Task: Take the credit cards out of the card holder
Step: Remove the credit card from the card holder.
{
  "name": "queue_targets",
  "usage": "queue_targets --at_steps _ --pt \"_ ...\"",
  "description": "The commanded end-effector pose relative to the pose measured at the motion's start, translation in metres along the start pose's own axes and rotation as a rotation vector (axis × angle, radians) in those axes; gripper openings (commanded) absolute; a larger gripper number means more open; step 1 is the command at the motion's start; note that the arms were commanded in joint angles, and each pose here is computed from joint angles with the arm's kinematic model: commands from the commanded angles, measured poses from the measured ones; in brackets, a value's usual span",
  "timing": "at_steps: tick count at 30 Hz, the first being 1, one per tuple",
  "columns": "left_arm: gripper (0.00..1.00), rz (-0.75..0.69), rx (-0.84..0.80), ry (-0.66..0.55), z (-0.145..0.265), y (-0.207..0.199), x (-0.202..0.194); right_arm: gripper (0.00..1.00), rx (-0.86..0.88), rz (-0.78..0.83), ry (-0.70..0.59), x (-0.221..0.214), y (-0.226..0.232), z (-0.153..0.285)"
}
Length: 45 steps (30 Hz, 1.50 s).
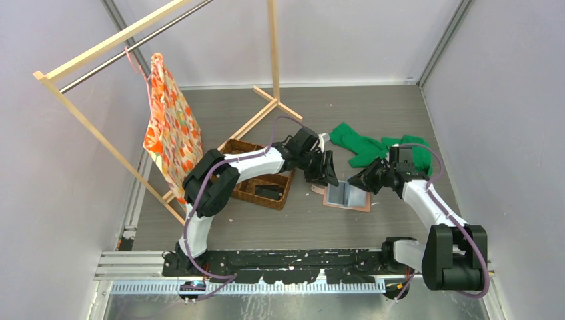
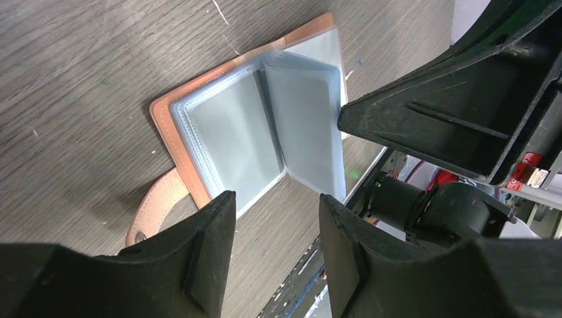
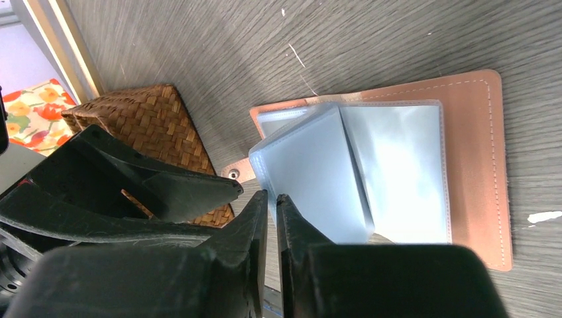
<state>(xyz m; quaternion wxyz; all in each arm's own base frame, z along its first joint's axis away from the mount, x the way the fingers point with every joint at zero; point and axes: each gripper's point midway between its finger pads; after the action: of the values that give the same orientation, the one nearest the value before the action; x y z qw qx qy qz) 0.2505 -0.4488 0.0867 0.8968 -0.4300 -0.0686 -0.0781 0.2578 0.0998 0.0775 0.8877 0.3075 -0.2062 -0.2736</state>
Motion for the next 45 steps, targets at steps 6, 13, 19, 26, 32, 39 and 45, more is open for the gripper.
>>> queue_targets --at_steps 6,13,19,26,32,39,45 --pt "0.51 -0.043 -0.073 -0.024 0.015 -0.027 0.006 0.17 -0.003 0.019 0.0 0.002 0.001 -0.004" --pt "0.51 -0.045 -0.072 -0.022 0.015 -0.028 0.006 0.3 -0.009 0.021 0.007 0.001 0.001 -0.007" --pt "0.51 -0.045 -0.071 -0.021 0.014 -0.027 0.006 0.36 -0.028 0.027 0.002 0.002 -0.003 -0.007" --pt "0.51 -0.043 -0.068 -0.02 0.014 -0.026 0.005 0.46 -0.066 0.046 -0.013 0.004 -0.008 -0.003" --pt "0.51 -0.044 -0.067 -0.021 0.015 -0.026 0.005 0.5 -0.097 0.071 -0.035 0.007 -0.01 0.005" --pt "0.51 -0.046 -0.067 -0.022 0.016 -0.027 0.005 0.57 -0.167 0.112 -0.068 0.013 -0.016 0.019" --pt "0.51 -0.046 -0.066 -0.022 0.017 -0.026 0.004 0.65 -0.199 0.128 -0.083 0.015 -0.02 0.024"
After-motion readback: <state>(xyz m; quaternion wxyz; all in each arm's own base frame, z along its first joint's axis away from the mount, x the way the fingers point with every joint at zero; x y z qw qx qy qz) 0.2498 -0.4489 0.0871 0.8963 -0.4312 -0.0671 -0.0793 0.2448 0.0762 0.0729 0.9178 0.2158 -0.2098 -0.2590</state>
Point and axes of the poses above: each gripper's point midway between its finger pads, its own z axis back along the fingers, its own y axis along the line the jaws close on, x = y × z, and after that the axes turned 7 degrees about z, right-handed
